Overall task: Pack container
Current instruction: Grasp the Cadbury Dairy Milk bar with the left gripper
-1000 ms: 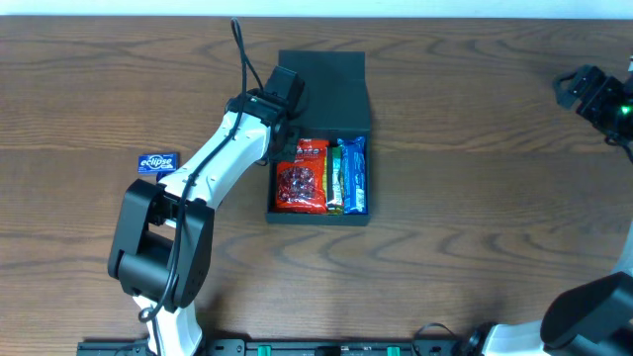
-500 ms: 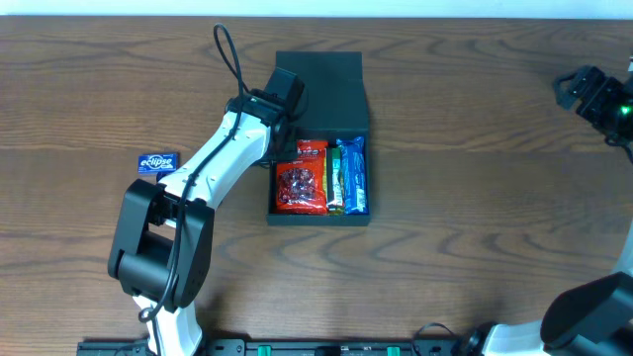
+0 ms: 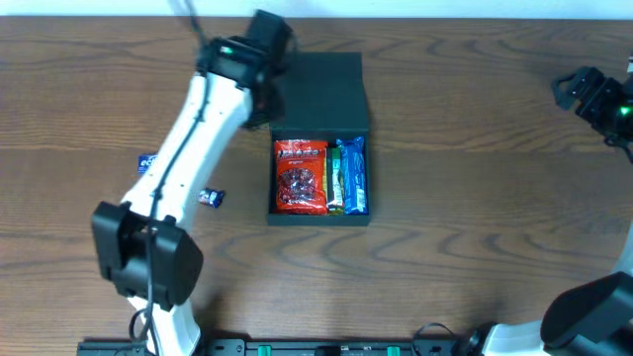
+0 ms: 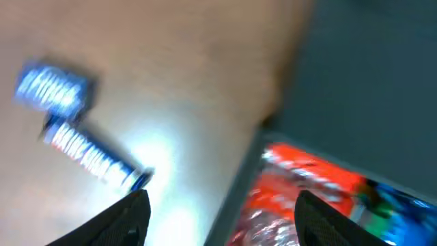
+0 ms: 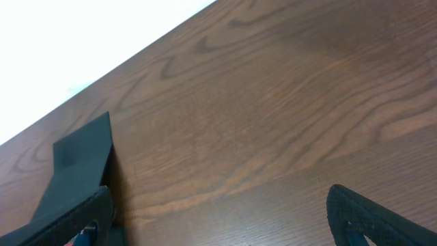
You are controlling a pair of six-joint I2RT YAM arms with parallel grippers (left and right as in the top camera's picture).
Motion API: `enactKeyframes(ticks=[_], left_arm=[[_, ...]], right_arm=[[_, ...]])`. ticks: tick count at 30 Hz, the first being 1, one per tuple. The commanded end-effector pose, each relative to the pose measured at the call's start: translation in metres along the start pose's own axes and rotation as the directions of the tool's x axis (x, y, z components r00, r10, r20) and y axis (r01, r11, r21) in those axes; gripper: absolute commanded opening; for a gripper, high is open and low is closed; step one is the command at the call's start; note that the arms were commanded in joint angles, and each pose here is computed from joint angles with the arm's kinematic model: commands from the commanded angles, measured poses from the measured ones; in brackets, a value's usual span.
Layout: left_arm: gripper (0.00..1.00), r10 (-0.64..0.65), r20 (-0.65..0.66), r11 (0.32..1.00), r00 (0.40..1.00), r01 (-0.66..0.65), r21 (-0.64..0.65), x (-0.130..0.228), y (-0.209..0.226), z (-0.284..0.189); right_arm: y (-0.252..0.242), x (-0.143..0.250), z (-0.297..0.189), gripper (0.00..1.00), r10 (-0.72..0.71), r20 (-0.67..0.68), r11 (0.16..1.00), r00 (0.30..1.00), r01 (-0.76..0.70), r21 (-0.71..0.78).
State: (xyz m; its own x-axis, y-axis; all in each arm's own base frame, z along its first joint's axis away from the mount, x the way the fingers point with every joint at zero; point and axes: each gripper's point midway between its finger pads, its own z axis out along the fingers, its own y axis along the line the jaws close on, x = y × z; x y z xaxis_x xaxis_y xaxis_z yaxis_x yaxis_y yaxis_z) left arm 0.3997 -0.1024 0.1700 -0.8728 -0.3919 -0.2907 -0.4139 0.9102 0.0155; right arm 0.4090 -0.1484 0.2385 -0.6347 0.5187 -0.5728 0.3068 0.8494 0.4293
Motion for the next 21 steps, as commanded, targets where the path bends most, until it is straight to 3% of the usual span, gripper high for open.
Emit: enactKeyframes(ticks=[1,10,16,21], left_arm=[[0.68,-0.360,-0.065,0.932,0.931,0.355,-0.077,-0.002,0.043,0.005],[0.64,-0.483,-0.132,0.869,0.866,0.456,-0.193,0.014,0.082,0.037],[0.63,-0.552,-0.219,0.830,0.805,0.504,-0.239,0.041,0.095,0.071],[0.62,-0.566,-0.236,0.817,0.790,0.500,-0.285,0.061,0.108,0.085]], right_arm=[[-0.001,-0.003,-0.001,0.99,0.012,0.004,1.000,1.000,-0.012,-0.004],[-0.002,-0.003,-0.001,0.99,-0.005,0.004,1.000,1.000,0.005,0.002],[-0.003,-0.001,-0.001,0.99,-0.015,-0.006,1.000,1.000,0.015,0.007],[-0.004,-0.001,-0.001,0.99,-0.025,-0.004,1.000,1.000,0.025,0.013]])
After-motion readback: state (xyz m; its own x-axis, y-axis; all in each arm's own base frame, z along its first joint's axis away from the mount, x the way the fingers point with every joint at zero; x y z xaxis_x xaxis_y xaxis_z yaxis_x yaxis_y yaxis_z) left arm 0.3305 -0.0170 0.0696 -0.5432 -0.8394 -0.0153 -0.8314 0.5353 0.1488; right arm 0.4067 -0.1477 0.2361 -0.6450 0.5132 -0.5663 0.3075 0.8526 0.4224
